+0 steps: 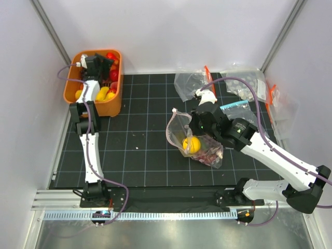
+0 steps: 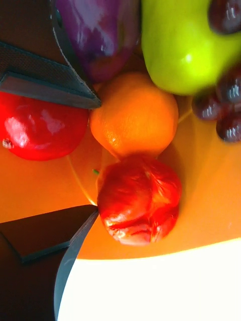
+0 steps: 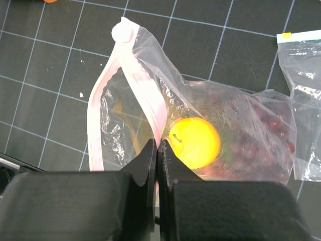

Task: Place the food in the zip-top bag and seal the zipper
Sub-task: Pick up the fake fruit from the bin.

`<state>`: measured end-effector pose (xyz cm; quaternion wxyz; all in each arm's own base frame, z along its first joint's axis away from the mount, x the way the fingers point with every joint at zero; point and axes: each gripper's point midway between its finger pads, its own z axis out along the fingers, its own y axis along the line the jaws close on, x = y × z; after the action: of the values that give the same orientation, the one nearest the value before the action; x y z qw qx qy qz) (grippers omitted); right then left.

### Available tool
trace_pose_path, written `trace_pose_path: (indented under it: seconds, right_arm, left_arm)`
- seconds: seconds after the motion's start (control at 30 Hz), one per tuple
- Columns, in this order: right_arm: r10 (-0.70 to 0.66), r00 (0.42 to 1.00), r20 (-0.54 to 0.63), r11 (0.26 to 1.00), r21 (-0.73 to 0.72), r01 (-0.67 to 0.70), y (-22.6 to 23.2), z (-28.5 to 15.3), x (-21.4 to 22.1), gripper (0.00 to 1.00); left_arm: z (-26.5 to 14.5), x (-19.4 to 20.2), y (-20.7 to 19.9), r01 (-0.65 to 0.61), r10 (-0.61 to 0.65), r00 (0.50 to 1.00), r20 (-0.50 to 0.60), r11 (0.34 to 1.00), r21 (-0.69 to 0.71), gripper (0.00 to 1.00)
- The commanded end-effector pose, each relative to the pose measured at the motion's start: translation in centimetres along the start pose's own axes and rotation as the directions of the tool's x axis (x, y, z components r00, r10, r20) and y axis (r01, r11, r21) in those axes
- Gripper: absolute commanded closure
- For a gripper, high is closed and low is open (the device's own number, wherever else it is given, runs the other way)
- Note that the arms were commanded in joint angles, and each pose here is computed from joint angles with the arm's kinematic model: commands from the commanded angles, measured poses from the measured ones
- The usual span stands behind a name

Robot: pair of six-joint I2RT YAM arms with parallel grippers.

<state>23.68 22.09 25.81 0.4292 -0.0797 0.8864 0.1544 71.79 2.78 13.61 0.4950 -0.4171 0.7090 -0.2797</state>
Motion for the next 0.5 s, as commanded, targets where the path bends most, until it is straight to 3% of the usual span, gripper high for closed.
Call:
trace_pose_path:
  seconds: [0.0,0.37,0.47]
  right_arm:
    - [0.004,0.999,0.052,1.0,-0.011,-0.004,0.0,-1.1,-1.6,0.99]
    - [-0.003,0.999,0.045,1.0,-0.011,0.004,0.1,-0.6,-1.4,0.99]
    - [0.003,0.999,0.033,1.0,-0.029,-0.002,0.5,-0.4,-1.2,0.99]
  left_arm:
    - [0.2,-1.7,-2.8,0.118,-0.127,0.991,0.04,0.977,0.175,0.2]
    - [0.2,-1.3,-2.8,0.069,-0.072,0.997,0.012,0.98,0.184,0.47]
    - [-0.6,-1.0,-2.1,0.037,-0.039,0.999,0.01,0.985,0.166,0.4]
